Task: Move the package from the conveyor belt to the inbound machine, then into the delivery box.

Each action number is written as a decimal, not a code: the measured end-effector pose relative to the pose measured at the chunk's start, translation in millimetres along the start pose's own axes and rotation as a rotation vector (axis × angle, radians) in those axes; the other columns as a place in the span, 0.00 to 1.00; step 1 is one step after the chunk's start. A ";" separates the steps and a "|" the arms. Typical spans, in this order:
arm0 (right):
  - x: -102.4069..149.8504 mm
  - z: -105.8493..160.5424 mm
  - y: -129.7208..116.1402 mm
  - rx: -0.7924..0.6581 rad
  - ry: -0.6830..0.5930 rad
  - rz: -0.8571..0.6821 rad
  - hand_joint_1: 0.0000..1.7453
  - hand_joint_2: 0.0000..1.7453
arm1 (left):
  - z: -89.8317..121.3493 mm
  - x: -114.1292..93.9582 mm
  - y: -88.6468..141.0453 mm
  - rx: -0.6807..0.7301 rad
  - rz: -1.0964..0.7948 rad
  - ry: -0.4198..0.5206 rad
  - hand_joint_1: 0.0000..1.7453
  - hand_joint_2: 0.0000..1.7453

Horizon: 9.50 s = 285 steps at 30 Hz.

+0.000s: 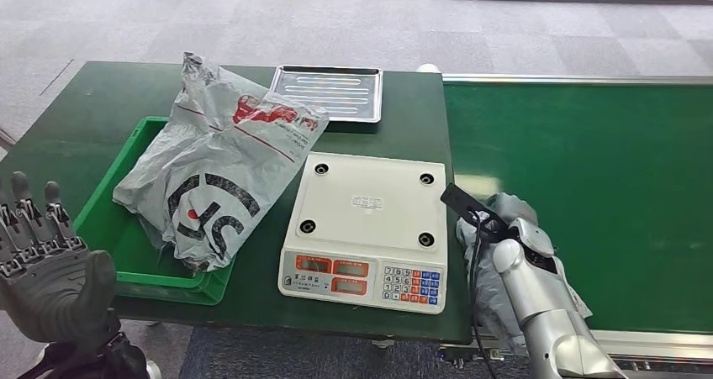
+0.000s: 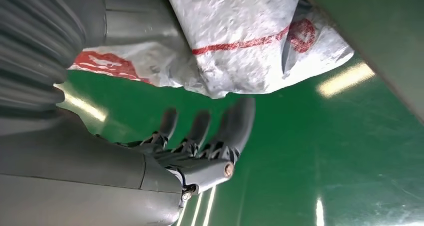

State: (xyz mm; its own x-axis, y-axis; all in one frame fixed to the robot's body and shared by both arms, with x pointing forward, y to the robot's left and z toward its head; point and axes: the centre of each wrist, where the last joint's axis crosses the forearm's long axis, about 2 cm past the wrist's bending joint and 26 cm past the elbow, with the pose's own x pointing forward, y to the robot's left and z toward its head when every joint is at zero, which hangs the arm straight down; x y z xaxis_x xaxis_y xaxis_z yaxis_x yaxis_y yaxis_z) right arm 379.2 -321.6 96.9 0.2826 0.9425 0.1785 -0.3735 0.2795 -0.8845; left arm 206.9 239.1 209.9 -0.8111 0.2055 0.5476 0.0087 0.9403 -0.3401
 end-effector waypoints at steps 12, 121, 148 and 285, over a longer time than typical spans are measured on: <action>7.1 2.0 -3.1 -0.024 -0.046 0.016 1.00 1.00 | -0.5 1.7 2.1 -0.004 -0.015 -0.007 0.00 1.00; -73.4 -30.7 -55.6 0.252 0.034 0.404 0.00 1.00 | 7.1 -16.9 -1.0 0.020 0.013 0.020 0.00 1.00; -49.9 -19.2 -19.7 0.392 -0.517 0.203 0.49 1.00 | 2.5 -12.5 7.5 -0.013 0.021 -0.009 0.00 1.00; 120.0 204.4 -141.6 -1.793 -1.035 -0.759 0.00 1.00 | -108.4 -154.7 -148.7 -1.097 -0.976 -0.009 0.00 1.00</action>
State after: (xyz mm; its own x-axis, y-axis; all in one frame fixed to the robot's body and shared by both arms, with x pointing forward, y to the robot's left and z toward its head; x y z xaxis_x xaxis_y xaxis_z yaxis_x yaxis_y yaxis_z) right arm 285.5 -210.6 331.7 -0.7214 0.6772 0.1448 0.6917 0.6940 0.2000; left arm 394.5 96.8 258.7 -0.7592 -0.6165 0.2086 -0.1063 0.4337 0.8948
